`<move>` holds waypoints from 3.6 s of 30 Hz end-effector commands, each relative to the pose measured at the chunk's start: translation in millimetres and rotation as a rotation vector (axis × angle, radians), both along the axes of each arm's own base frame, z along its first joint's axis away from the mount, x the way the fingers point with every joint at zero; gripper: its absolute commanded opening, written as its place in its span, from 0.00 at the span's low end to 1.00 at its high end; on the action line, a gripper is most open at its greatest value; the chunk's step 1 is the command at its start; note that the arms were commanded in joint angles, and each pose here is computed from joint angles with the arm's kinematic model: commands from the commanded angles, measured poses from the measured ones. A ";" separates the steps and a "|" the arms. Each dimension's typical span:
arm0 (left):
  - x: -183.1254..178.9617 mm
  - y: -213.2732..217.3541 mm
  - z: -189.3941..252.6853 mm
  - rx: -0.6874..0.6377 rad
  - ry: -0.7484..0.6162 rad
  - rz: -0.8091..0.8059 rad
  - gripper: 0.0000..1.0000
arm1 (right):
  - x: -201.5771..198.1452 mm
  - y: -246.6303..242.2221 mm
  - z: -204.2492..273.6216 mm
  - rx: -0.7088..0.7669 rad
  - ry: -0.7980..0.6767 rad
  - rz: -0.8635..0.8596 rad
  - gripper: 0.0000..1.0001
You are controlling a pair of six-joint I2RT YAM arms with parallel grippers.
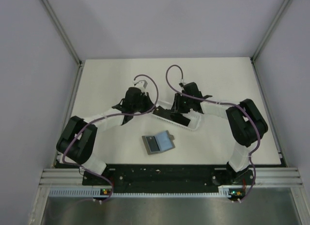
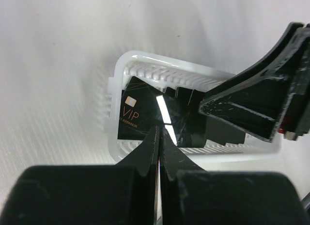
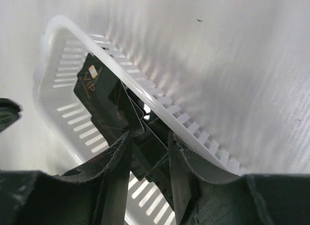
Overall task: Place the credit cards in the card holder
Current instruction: Pick up the credit card from the storage box.
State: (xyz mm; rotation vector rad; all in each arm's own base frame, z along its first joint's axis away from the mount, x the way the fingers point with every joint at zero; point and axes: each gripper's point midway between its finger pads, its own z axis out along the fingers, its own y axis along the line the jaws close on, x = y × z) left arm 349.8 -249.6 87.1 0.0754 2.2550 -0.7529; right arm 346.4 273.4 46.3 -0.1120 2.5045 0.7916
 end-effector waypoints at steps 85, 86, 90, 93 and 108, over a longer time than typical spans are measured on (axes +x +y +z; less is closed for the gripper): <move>-14.9 16.2 -37.7 0.069 0.070 0.030 0.00 | -9.0 73.8 10.9 0.377 0.130 0.026 0.12; -15.5 16.9 -37.4 0.070 0.070 0.031 0.00 | -9.1 73.5 13.9 0.382 0.125 0.024 0.10; -15.3 16.8 -33.8 0.064 0.064 0.035 0.00 | -8.6 73.8 24.2 0.398 0.114 0.024 0.05; -14.8 17.2 -32.5 0.060 0.063 0.038 0.00 | -9.0 73.7 33.4 0.410 0.106 0.028 0.04; -14.2 30.6 31.5 0.051 -0.050 0.084 0.06 | -7.6 13.7 83.3 0.168 -0.131 -0.011 0.00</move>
